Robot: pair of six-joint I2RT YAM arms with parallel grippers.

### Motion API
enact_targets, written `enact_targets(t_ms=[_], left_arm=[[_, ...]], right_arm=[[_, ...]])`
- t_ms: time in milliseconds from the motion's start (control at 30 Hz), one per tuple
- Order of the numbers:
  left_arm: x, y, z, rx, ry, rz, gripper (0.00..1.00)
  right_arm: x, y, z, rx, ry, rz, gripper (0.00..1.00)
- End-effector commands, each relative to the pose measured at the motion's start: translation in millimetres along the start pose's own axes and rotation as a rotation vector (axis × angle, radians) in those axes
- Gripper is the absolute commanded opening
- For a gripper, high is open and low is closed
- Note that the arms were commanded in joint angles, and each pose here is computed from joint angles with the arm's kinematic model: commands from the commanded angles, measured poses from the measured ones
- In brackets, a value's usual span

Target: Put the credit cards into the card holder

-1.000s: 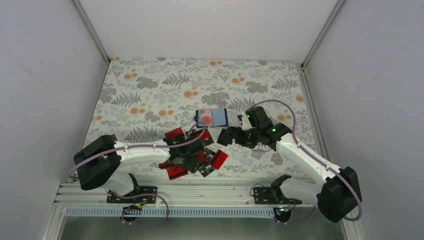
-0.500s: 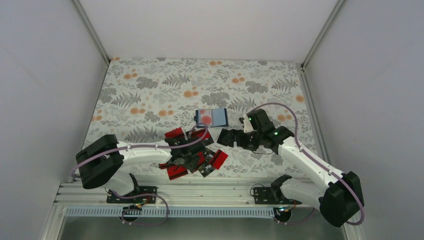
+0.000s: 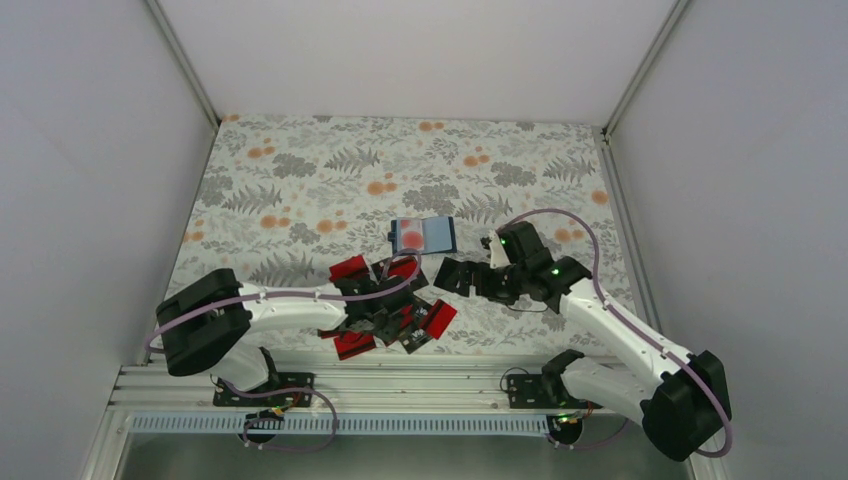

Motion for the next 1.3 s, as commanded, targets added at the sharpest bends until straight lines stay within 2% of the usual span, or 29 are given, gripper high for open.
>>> enact_targets(t_ms=[0,233,400,533,633,700,867,1033,1267], left_arm=[[-21.8,4.1,-1.6,-0.022,-0.007,0.099,0.49],[-14.2,-5.0,-11.6,-0.087,-0.024,0.063,0.49],[-12.1,-7.9,-12.6,-0.097,-0.032,0.050,0.49],[-5.3,-17.0,-16.4,-0.115,-0.029,0.023,0.56],[0.0,-23.4,-18.0,-0.110,-0.018,0.008,0.65],[0.7,-23.0,-15.5,-0.088,-0.020,0.008,0.67],[-5.0,-29.4,-1.4,-0.060,-0.089,-0.004,0.52],[-10.3,-33.2,7.9,-0.054,-0.120,-0.014,0.31],[-14.3,-22.2,8.0,-0.048,-0.122,0.000,0.12]], right_arm=[[-2.8,-1.2,7.3,0.039,0.005,0.002,0.97],[-6.3,14.9,25.3,0.244,0.067,0.001,0.95],[-5.7,26.4,29.5,0.270,0.093,0.006,0.92],[-4.1,38.0,33.0,0.268,0.087,0.029,0.89],[-0.5,48.0,41.0,0.281,0.070,0.048,0.86],[3.9,55.2,45.8,0.288,0.053,0.055,0.85],[13.6,73.0,51.4,0.297,-0.003,0.075,0.79],[15.9,83.8,51.2,0.308,-0.032,0.091,0.74],[15.3,91.4,49.3,0.307,-0.040,0.110,0.73]])
Point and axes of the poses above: each gripper's point midway between its finger pads, its own y axis out along the fingers, its own z axis along the line the jaws close on, x = y × z, the point moved 3 cm from there along -y, back along the fingers, and after that the axes turned 12 degrees about -y, right-handed, at the moved point
